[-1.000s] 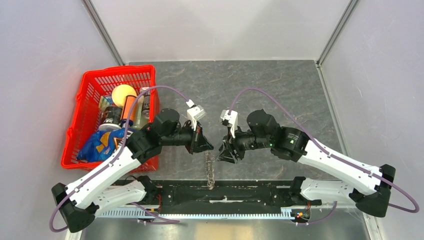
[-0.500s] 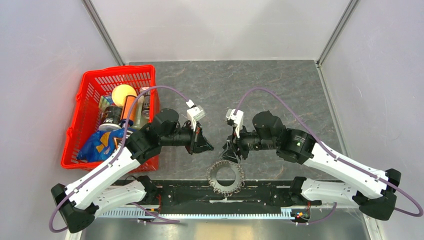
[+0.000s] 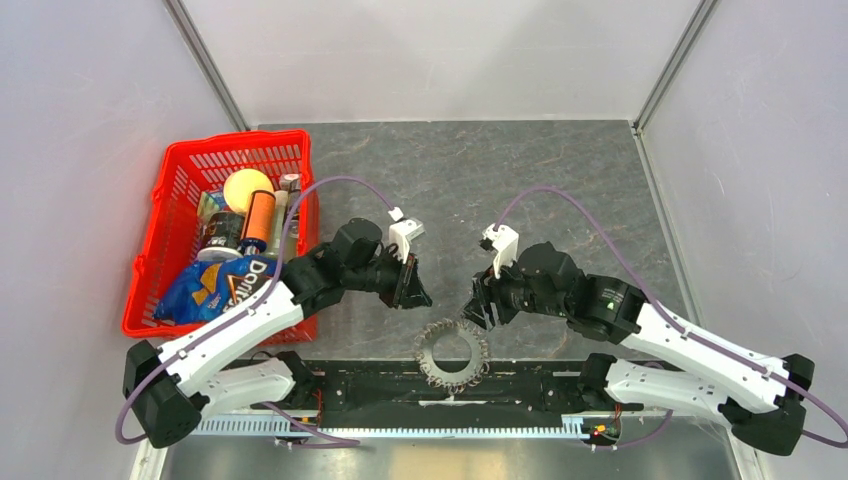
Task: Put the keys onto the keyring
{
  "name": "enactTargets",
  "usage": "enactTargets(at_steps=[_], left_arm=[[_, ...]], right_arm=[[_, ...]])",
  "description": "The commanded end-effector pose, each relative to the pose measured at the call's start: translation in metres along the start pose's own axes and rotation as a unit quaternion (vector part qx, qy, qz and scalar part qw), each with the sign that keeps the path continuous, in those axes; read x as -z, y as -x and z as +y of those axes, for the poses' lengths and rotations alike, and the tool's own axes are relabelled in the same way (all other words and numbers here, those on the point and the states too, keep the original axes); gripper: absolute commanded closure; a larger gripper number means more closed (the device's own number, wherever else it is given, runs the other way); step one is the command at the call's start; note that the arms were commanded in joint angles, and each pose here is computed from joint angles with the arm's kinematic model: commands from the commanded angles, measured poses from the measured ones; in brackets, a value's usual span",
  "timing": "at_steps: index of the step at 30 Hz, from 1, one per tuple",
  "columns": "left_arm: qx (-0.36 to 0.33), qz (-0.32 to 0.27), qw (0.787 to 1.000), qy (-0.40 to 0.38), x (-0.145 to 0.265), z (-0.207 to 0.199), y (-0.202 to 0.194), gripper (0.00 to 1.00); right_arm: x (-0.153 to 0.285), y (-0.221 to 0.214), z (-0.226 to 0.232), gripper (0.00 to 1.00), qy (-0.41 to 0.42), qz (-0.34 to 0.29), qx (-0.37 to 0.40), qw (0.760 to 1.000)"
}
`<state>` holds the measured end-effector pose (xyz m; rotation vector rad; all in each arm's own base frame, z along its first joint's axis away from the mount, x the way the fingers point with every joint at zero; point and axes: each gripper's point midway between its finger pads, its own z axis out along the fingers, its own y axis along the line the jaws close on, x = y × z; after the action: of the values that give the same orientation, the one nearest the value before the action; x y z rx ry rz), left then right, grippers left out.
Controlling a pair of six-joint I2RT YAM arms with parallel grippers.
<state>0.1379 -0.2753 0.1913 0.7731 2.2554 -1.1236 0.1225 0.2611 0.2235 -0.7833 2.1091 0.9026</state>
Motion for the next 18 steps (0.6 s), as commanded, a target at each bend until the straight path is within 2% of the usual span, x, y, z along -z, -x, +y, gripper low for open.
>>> enactTargets(at_steps=[1,6,18], left_arm=[[0.013,-0.018,1.000,0.003,-0.009,0.002,0.010,0.75],[0.037,-0.004,0.999,0.014,-0.021,0.009,0.005,0.61],[0.095,0.009,0.993,0.067,-0.033,0.032,-0.015,0.52]], right_arm=[[-0.002,-0.012,-0.023,0.36,-0.066,0.000,-0.055,0.996],[-0.005,-0.022,-0.041,0.34,-0.118,0.002,-0.093,0.989],[-0.015,-0.056,-0.067,0.33,-0.185,0.025,-0.153,0.970]])
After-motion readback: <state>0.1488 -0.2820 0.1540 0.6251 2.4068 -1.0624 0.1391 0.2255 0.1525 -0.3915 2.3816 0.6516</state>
